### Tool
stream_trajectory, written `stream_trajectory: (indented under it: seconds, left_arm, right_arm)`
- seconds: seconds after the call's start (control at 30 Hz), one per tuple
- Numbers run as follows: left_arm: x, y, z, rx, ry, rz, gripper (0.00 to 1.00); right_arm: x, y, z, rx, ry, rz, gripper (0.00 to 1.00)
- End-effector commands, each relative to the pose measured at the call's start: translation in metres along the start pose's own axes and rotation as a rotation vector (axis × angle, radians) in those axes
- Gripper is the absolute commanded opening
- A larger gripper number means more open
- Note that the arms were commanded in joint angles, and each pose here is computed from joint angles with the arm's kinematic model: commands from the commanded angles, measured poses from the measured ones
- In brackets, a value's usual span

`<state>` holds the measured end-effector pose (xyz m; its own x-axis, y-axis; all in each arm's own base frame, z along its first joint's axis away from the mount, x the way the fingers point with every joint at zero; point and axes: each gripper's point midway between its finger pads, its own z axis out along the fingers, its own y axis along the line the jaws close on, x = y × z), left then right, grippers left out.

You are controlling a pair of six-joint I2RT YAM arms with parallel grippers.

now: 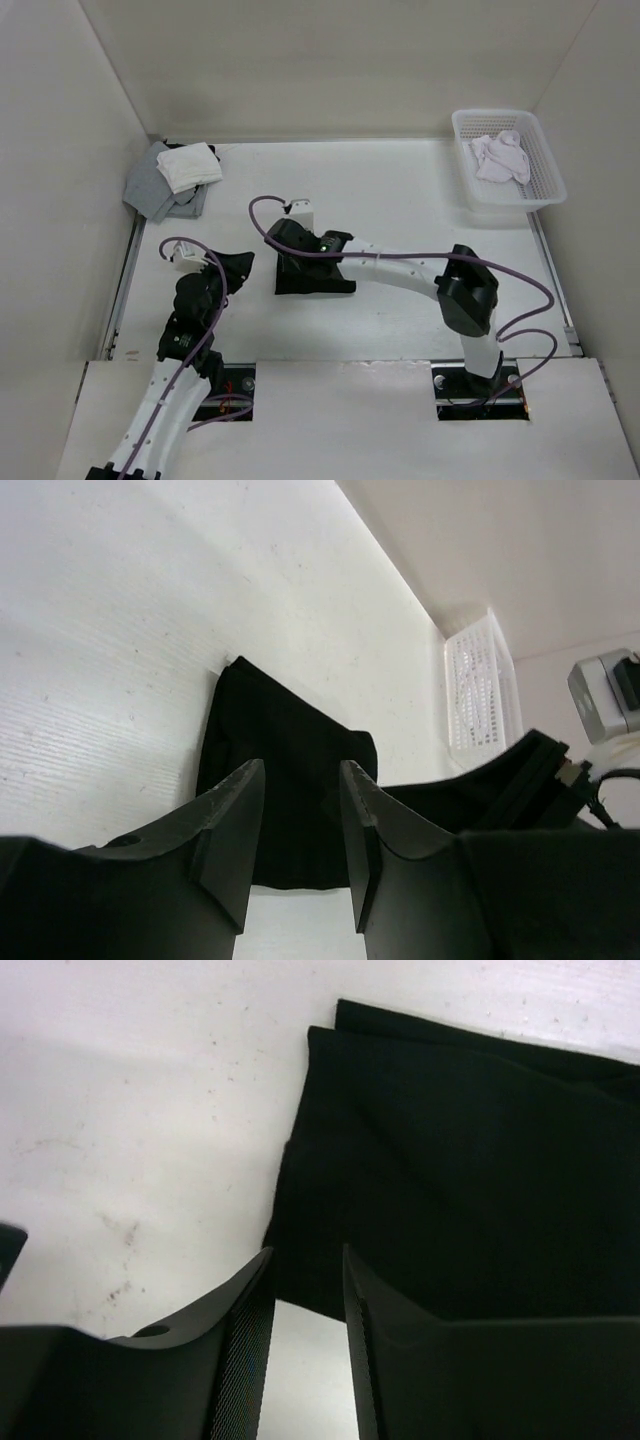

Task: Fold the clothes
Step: Fold the tank top

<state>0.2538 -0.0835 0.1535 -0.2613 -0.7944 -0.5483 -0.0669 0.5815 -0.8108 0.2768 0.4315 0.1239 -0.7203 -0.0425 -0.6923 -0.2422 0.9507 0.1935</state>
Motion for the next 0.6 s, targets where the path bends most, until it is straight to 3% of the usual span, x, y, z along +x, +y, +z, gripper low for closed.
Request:
stream_trajectory:
  seconds: [0.0, 0.1, 0.2, 0.27, 0.43, 0.57]
  left_arm:
    - [0.002, -0.016, 0.002, 0.063, 0.024, -0.001, 0.34]
    - [0.005, -0.025, 0.009, 0.082, 0.036, -0.004, 0.34]
    - [0.022, -0.037, 0.020, 0.103, 0.081, 0.012, 0.32]
    - [0.043, -0.047, 0.027, 0.121, 0.129, 0.039, 0.31]
    - [0.092, -0.060, 0.042, 0.143, 0.205, 0.086, 0.31]
    - [0.122, -0.040, 0.054, 0.089, 0.269, 0.106, 0.30]
  right_arm:
    - [-0.042, 0.016, -0.052, -0.163, -0.142, 0.098, 0.38]
    - [-0.044, -0.007, -0.076, -0.224, -0.196, 0.144, 0.33]
    - [-0.040, -0.045, -0.069, -0.241, -0.208, 0.195, 0.11]
    - [-0.031, -0.060, -0.058, -0.284, -0.201, 0.216, 0.02]
    - [-0.037, -0.077, -0.031, -0.458, -0.238, 0.287, 0.00]
    - [-0.043, -0.089, -0.002, -0.554, -0.221, 0.375, 0.01]
